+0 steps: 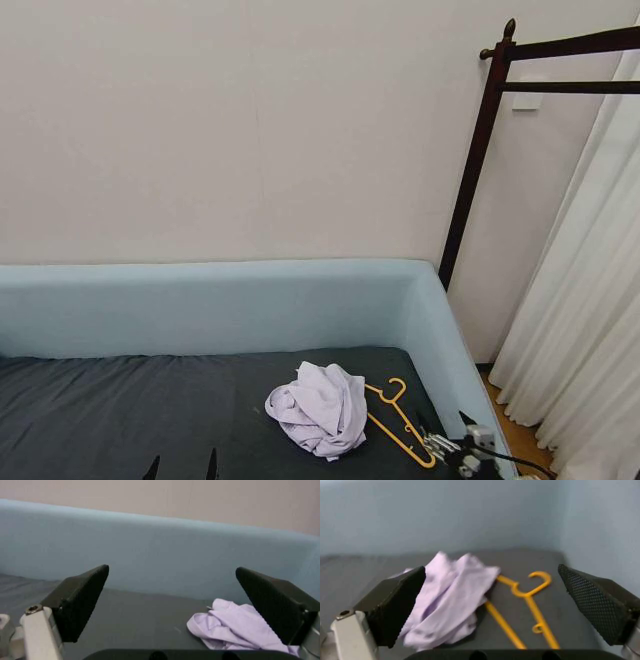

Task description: Pick up the clothes from the sofa and hang them on the clothes hanger.

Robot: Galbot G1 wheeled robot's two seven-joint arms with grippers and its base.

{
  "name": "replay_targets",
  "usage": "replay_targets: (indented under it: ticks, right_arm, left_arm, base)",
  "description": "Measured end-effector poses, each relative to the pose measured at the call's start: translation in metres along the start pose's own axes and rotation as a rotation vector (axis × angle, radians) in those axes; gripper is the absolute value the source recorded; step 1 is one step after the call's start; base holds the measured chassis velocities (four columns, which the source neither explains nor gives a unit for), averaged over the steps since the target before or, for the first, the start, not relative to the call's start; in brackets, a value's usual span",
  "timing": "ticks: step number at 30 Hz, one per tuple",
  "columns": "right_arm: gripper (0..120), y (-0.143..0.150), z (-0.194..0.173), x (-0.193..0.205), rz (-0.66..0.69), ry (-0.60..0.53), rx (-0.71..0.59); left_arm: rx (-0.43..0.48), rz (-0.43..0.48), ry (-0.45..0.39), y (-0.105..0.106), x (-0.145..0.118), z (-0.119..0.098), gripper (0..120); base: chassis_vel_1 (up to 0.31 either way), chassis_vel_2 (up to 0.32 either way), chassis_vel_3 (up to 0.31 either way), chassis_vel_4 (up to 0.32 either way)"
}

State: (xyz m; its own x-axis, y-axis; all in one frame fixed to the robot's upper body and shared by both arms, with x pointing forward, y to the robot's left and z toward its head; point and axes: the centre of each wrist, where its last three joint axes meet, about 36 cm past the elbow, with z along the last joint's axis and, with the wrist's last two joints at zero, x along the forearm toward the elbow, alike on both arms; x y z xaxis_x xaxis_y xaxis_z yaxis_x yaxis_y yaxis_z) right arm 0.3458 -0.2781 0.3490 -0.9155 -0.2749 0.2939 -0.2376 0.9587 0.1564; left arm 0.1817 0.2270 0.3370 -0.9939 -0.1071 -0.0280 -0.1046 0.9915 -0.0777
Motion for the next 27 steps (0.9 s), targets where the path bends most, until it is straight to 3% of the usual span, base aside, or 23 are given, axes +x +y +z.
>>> replay_targets:
  ticks: [5,13,21,27]
  right_arm:
    - [100,0.013,-0.004,-0.064,-0.161,0.089,0.126]
    - [100,0.047,0.012,-0.149,-0.256,0.184,0.201]
    - [100,0.075,0.033,-0.177,-0.328,0.237,0.294]
    - [99,0.090,0.048,-0.198,-0.349,0.284,0.346]
  left_arm:
    - [-0.018,-0.014,0.024,0.005,0.014,0.010,100]
    - [-0.010,-0.051,0.024,0.001,0.021,0.014,100]
    - [0.015,-0.077,-0.004,-0.005,0.020,0.016,100]
    - [-0.006,-0.063,-0.020,0.003,0.016,0.015,100]
  base:
    - [0.000,0.000,0.000,0.000]
    - [0.000,0.000,0.000,0.000]
    - [0.000,0.000,0.000,0.000]
    - [0.000,0.000,0.000,0.000]
